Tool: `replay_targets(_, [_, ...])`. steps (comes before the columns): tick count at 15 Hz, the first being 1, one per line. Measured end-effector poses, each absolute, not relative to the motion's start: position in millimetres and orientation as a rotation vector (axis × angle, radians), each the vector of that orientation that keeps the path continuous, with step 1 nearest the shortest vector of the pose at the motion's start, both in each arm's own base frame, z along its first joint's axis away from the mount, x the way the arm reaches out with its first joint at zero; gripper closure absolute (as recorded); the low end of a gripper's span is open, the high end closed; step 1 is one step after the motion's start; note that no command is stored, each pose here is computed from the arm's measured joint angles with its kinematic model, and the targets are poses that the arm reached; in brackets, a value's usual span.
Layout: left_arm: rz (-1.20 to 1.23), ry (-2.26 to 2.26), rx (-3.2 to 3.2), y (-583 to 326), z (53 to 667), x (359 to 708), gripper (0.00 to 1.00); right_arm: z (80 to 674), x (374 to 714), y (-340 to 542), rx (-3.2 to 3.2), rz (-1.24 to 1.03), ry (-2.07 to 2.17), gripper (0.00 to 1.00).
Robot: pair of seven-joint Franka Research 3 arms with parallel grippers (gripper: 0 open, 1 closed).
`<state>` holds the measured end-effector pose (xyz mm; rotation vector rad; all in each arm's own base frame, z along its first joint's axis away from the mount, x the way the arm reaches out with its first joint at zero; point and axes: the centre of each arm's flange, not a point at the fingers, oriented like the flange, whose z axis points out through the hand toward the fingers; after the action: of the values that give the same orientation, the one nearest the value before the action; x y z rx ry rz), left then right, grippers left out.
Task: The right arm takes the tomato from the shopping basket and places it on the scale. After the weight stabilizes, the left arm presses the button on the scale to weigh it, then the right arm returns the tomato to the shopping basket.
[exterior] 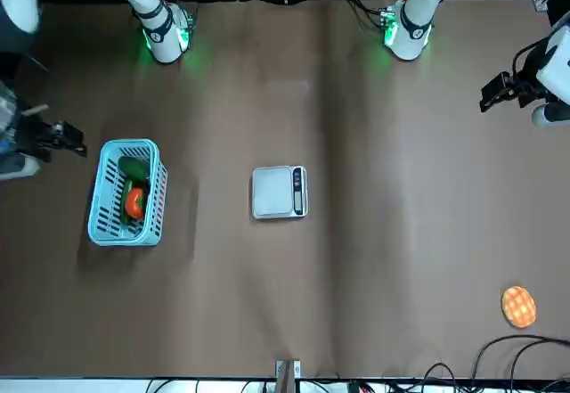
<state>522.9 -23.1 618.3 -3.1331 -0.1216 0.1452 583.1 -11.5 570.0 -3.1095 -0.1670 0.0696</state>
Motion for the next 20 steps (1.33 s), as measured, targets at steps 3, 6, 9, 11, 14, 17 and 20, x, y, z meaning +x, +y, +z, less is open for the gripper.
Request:
replay_targets(3, [0.144, -0.123, -3.133, -22.5, 618.4, 523.0, 0.0, 594.6, 580.1, -35.1, -3.103, 0.055, -0.184, 0.01])
replay_targets(6, [0.143, -0.123, -3.133, -22.5, 618.4, 523.0, 0.0, 593.9, 573.3, -57.1, -3.089, 0.092, -0.174, 0.04])
replay_targets(9, [0.143, -0.122, -3.133, -23.0, 618.4, 523.0, 0.0, 596.1, 562.7, -61.3, -3.081, 0.094, -0.174, 0.09])
replay_targets(11, [0.143, -0.121, -3.133, -23.1, 618.4, 523.0, 0.0, 597.3, 556.2, -60.7, -3.077, 0.098, -0.176, 0.07])
replay_targets(14, [0.143, -0.121, -3.133, -23.2, 618.4, 523.0, 0.0, 595.9, 552.2, -67.5, -3.079, 0.112, -0.159, 0.06])
replay_targets(17, [0.143, -0.121, -3.133, -23.2, 618.4, 523.0, 0.0, 596.6, 551.2, -57.9, -3.106, 0.121, -0.172, 0.06])
replay_targets(20, [0.143, -0.121, -3.133, -23.2, 618.4, 523.0, 0.0, 598.6, 546.7, -42.0, -3.124, 0.125, -0.172, 0.06])
